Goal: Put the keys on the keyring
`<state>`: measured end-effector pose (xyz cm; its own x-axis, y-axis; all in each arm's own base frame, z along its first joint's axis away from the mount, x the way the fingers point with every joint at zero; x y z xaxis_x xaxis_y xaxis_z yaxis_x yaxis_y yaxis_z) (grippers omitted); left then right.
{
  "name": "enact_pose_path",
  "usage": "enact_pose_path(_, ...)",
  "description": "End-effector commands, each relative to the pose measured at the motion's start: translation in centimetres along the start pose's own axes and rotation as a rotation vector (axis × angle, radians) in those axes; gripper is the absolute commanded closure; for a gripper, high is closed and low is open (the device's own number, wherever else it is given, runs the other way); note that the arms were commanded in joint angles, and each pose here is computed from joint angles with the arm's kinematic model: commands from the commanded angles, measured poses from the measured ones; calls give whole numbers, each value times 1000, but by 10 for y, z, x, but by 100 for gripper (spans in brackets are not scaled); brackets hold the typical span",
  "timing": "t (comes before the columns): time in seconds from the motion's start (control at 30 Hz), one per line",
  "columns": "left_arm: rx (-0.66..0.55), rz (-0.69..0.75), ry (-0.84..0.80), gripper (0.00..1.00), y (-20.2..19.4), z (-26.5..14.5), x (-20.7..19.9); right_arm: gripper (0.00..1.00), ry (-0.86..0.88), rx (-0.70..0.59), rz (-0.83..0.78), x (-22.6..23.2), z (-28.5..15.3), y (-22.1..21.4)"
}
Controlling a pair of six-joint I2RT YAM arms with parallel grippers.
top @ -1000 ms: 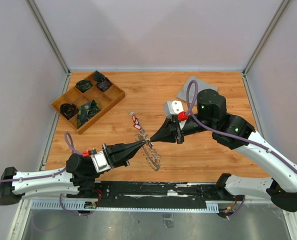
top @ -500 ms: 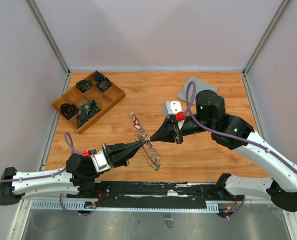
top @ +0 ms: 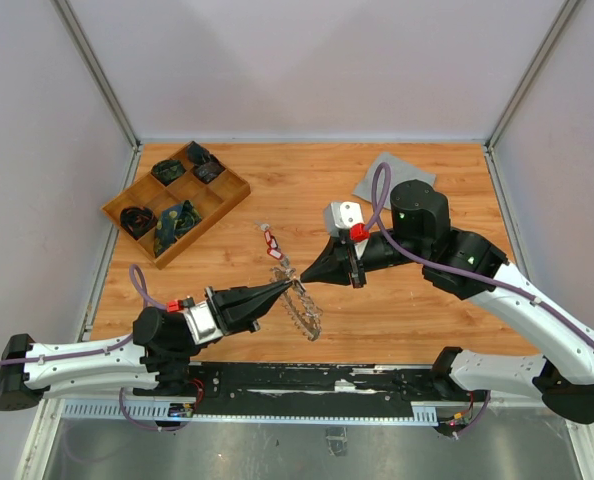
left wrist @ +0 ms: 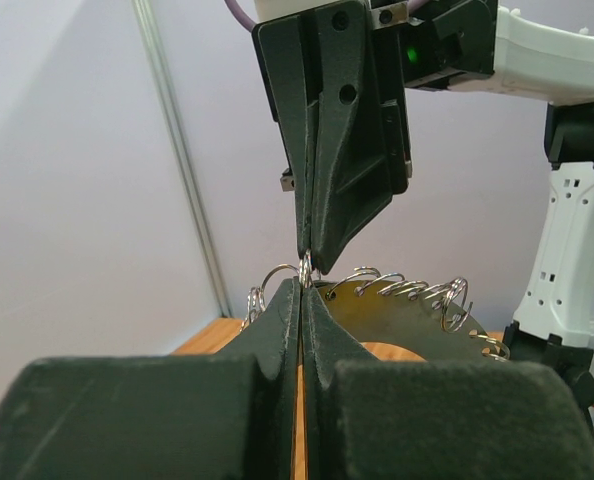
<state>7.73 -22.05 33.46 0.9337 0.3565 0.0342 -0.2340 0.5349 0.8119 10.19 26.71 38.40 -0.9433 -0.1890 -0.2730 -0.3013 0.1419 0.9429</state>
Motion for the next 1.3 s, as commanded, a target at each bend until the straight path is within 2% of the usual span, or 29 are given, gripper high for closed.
enact_pose_path(0.0,-84,7,14,99,26,7,2,99,-21,28,24,2,0,-4)
enact_pose_path(0.7,-23,100,62,99,18,11,11,99,-95,96,101,-4,0,-17)
enact_pose_path(1.27,7,122,64,99,15,11,12,99,-58,120,133,-4,6,-22)
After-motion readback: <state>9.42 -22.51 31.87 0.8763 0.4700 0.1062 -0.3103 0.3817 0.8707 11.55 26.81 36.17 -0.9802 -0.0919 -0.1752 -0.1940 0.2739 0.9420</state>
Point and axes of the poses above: each gripper's point midway between its finger pads, its own z axis out along the fingers, its own x axis along the line the jaws close on, y = z × x, the point moved 5 cm from there along -z, back along the fingers, and after that the axes turned 12 degrees about -z, right-handed, at the moved point
